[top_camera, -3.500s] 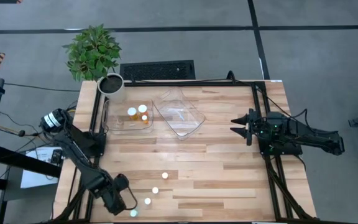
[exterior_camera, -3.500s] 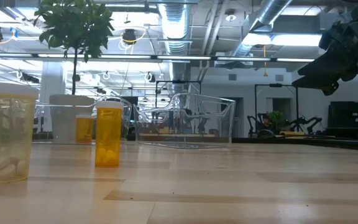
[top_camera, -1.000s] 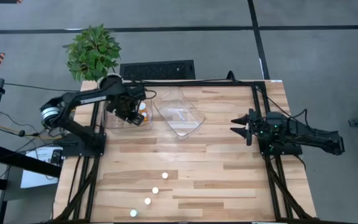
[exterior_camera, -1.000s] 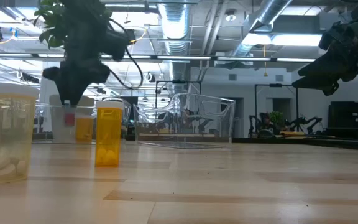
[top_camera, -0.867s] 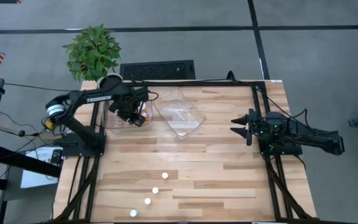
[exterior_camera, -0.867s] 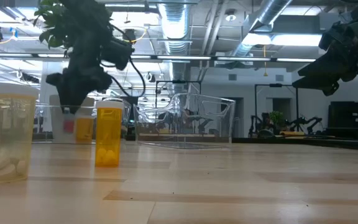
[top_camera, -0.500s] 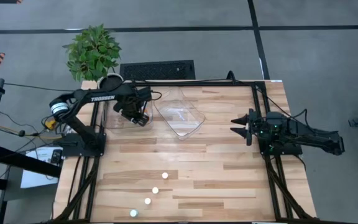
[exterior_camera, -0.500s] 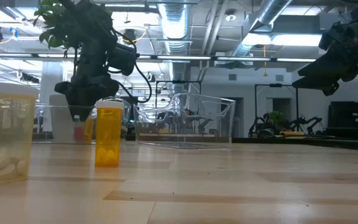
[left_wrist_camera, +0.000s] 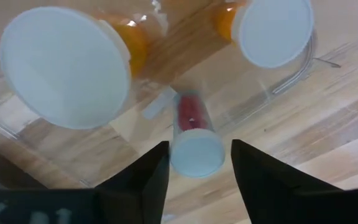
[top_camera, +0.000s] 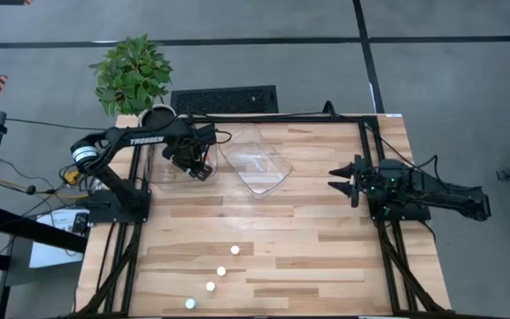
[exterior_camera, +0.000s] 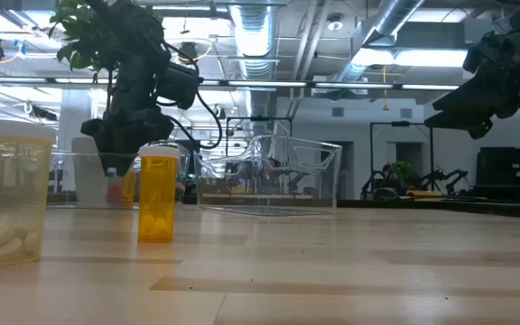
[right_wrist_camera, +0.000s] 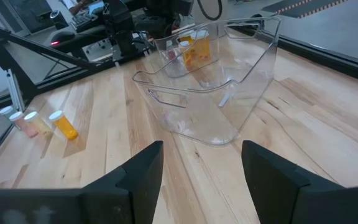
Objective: Pick and place medicine bottles into bin by pill shape (circle, oval)
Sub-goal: Put the small blue capsule bottle into the left transparent bin, then put the small orange tablet bottle into the right transparent bin
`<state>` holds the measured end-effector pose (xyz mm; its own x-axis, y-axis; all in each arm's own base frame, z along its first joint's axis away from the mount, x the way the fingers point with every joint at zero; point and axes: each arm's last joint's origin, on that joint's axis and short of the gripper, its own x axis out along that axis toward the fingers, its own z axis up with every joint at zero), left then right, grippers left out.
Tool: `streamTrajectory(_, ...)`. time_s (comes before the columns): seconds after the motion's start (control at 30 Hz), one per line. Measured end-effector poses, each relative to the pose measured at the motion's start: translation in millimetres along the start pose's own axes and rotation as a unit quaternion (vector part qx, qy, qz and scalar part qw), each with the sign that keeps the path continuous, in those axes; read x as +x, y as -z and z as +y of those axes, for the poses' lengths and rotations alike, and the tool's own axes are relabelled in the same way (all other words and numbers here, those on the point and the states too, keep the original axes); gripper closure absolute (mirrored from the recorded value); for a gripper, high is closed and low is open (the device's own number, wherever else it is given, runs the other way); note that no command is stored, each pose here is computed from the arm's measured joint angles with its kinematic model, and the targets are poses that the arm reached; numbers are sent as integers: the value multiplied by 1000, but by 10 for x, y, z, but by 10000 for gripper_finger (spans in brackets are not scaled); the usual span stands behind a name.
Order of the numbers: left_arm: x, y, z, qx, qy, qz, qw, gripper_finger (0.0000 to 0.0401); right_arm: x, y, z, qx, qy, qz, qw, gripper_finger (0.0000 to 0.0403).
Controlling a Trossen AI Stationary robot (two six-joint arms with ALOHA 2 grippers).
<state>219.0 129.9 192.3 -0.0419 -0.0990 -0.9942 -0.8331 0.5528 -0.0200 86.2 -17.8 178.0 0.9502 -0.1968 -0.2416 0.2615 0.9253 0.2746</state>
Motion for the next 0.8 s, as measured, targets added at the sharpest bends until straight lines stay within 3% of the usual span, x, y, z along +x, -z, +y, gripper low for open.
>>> streamTrajectory(0.33, 0, 9, 12, 4, -13, 1, 1000, 192, 0, 0, 0, 0, 0, 0, 1000, 178)
streamTrajectory(0.8, -303, 177, 72, -3, 13, -62, 998, 189, 0, 0, 0, 0, 0, 0, 1000, 178)
